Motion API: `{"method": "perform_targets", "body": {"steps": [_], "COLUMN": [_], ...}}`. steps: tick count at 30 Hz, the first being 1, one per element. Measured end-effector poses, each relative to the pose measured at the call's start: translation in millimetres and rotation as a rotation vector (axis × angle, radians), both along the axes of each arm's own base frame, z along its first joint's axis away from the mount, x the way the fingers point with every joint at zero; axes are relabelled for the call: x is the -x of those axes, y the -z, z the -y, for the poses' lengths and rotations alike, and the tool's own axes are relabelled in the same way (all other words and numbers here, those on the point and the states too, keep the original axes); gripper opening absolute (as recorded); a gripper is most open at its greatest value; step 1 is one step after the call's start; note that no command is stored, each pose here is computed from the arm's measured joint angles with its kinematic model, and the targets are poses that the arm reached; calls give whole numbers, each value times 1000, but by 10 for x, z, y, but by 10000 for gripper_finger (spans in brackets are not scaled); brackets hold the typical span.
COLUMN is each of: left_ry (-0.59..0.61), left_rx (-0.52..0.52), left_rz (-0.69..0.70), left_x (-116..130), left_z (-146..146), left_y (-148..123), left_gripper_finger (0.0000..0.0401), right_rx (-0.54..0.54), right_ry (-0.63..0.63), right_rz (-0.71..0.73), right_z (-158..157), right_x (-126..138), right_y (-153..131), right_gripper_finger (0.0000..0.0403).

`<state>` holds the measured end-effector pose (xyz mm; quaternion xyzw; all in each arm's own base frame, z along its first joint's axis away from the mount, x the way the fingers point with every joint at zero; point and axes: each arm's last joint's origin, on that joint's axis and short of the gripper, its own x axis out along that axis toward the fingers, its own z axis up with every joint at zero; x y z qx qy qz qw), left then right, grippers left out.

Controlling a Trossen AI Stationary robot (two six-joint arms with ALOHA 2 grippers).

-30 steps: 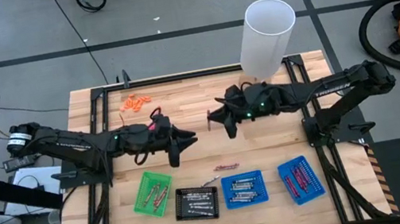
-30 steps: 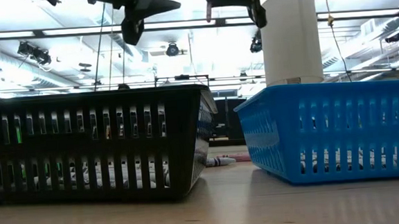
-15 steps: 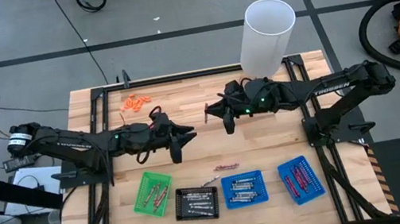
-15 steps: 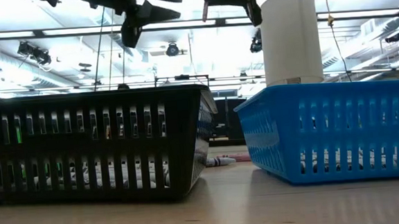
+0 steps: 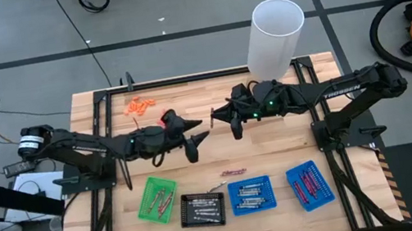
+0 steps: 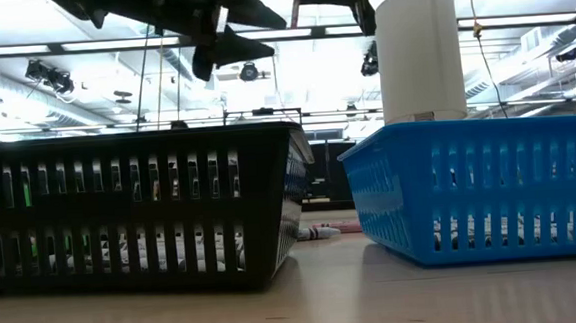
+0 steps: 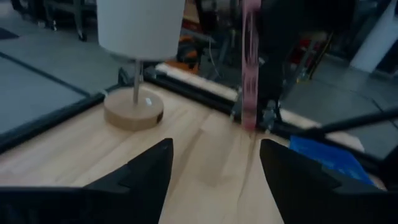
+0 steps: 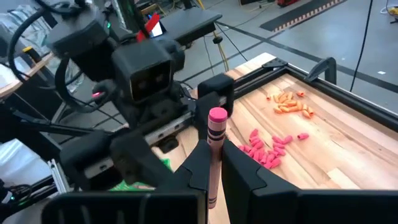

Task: Sort crayons
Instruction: Put the pink crayon into the green basket

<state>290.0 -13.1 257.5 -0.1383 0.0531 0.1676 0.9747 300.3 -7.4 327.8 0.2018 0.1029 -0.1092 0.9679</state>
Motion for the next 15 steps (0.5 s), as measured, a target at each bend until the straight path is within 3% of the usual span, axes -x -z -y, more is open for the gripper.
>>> {"method": "perform_targets", "body": {"steps": [15], "left_ry": [48], "left_rx": [-76], "left_rz": [127], "left_x": [-60], "left_z": [-173], "left_y": [-113], "left_gripper_finger": [253], "right_rx": [61], "right_ry": [-16], "right_rz": [-1], "right_z": [0], "right_x": [-2], "right_y": [-10], "right_gripper_finger": [31]}}
